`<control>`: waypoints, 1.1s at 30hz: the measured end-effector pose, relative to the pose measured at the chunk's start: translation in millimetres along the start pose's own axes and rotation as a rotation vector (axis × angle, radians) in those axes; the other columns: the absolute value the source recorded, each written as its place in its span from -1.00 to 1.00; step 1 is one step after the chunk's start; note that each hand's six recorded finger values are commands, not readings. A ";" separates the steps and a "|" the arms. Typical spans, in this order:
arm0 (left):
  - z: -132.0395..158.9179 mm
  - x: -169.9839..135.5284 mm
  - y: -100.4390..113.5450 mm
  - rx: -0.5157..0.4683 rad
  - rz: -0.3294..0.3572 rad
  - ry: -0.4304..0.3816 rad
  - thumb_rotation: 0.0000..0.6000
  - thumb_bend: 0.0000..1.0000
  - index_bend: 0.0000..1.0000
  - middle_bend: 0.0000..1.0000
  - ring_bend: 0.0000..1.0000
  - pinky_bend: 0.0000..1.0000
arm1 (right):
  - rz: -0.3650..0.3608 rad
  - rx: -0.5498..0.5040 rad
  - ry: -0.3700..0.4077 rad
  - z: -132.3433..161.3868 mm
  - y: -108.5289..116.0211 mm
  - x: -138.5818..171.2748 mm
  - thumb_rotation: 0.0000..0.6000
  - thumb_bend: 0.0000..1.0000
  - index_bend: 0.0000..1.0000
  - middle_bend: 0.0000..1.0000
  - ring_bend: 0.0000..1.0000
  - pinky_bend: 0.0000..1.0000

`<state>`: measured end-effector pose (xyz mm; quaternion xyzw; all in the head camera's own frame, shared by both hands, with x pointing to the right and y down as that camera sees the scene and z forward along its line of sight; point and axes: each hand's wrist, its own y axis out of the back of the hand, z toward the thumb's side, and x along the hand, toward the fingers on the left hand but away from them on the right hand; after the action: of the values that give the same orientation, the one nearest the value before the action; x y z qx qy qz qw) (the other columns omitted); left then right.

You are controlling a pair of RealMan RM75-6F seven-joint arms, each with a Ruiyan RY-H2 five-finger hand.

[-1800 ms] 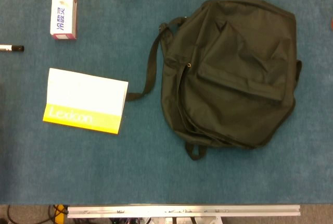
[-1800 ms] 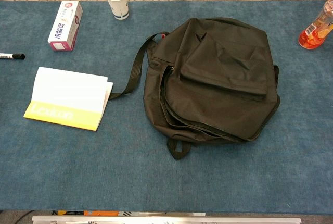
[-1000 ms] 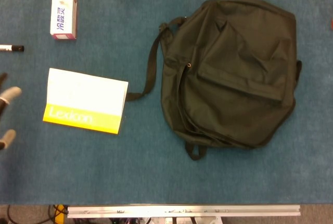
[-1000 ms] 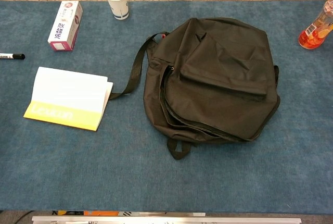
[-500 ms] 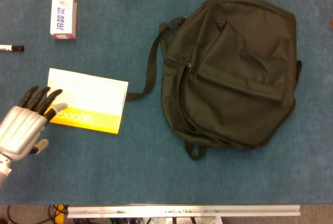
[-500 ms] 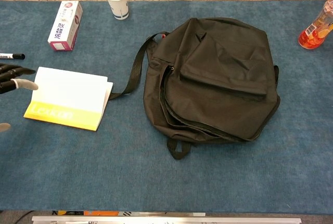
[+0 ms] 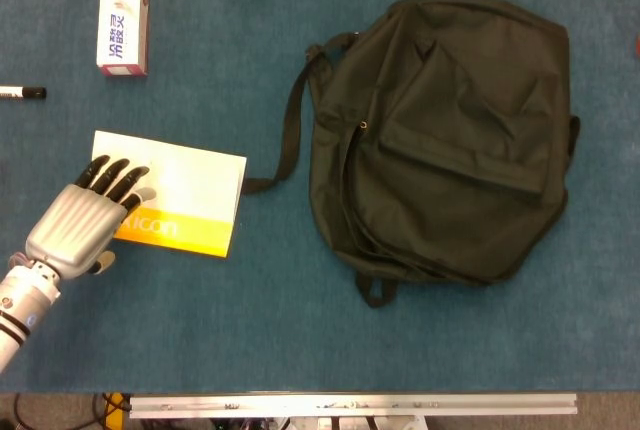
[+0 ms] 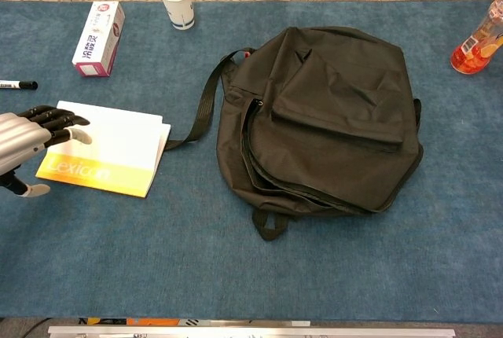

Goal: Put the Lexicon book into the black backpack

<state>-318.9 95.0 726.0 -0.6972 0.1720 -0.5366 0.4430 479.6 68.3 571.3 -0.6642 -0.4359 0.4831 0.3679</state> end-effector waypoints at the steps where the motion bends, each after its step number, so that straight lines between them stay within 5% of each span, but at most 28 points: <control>1: -1.3 1.6 -1.5 -0.004 -0.007 0.006 1.00 -0.68 -0.61 -0.82 -0.89 -0.87 | 0.000 -0.001 0.000 -0.1 -0.1 0.0 1.00 -0.40 -0.19 -0.13 -0.42 0.01; 16: -14.2 28.8 -19.3 -0.022 -0.095 0.081 1.00 -0.68 -0.62 -0.79 -0.89 -0.87 | -0.005 -0.004 -0.008 -2.5 -0.7 4.1 1.00 -0.40 -0.19 -0.13 -0.42 0.01; 33: -7.1 42.9 -19.5 -0.092 -0.097 0.091 1.00 -0.67 -0.60 -0.72 -0.83 -0.87 | -0.004 -0.005 -0.034 -10.4 1.2 10.8 1.00 -0.40 -0.19 -0.13 -0.42 0.01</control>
<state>-314.2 71.9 767.5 -0.6992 0.1823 -0.5801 0.3759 491.5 77.2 569.5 -0.6561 -0.4446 0.4927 0.3595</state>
